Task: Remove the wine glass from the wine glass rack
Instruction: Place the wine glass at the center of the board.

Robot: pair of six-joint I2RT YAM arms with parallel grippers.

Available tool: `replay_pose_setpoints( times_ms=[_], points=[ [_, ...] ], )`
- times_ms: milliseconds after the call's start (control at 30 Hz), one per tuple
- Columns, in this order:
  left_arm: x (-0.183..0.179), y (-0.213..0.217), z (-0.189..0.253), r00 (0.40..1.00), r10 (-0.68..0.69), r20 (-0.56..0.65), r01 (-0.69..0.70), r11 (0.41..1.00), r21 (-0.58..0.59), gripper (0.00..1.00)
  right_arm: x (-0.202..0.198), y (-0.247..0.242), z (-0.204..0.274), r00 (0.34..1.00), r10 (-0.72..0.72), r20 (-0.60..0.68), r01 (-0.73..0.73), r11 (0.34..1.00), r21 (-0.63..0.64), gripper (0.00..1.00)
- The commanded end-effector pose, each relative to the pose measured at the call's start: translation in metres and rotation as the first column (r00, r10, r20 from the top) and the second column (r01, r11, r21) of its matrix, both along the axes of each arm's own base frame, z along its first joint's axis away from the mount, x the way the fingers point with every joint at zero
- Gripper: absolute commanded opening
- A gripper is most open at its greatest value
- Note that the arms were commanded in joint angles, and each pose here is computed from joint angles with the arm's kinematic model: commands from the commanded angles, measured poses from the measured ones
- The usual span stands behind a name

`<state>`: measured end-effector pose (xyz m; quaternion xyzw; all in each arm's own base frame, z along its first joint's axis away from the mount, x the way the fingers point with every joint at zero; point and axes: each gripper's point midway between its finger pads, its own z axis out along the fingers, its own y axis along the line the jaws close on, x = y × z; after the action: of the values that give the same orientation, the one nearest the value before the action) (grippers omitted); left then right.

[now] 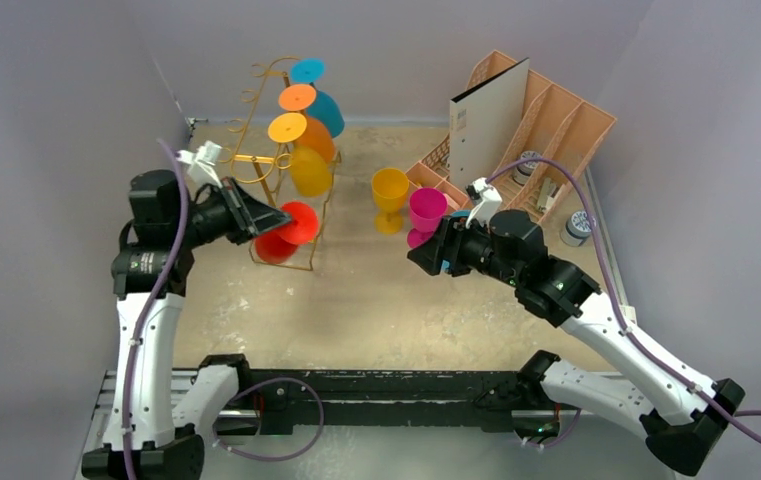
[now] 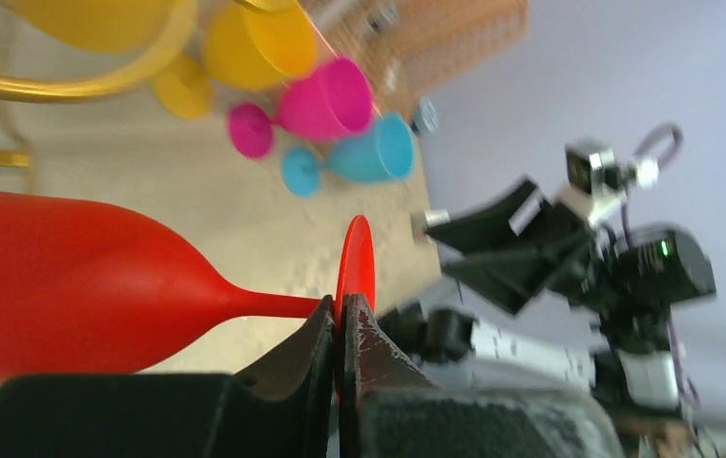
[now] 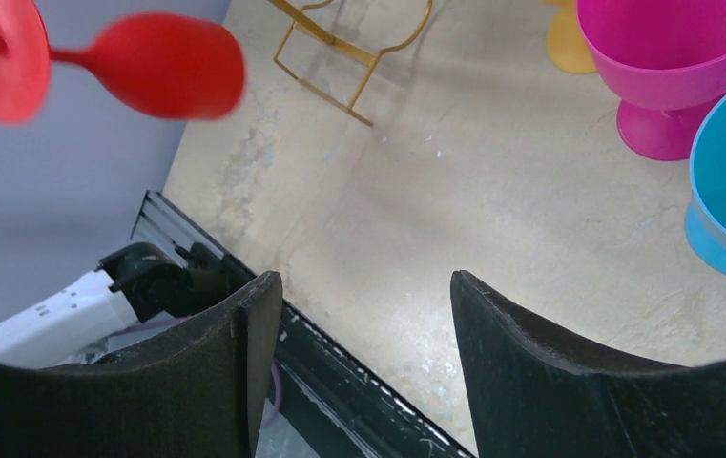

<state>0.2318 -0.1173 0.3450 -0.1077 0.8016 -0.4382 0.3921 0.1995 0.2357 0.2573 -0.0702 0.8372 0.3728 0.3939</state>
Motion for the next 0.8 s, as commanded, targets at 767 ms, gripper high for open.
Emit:
replay_pose_setpoints(
  times_ms=[767],
  points=[
    [-0.037, -0.135, -0.032, 0.762, -0.580, 0.287, 0.561, 0.813, 0.155, 0.00, -0.028, 0.069, 0.076, 0.933, 0.345, 0.102, -0.359, 0.869, 0.342, 0.66]
  ],
)
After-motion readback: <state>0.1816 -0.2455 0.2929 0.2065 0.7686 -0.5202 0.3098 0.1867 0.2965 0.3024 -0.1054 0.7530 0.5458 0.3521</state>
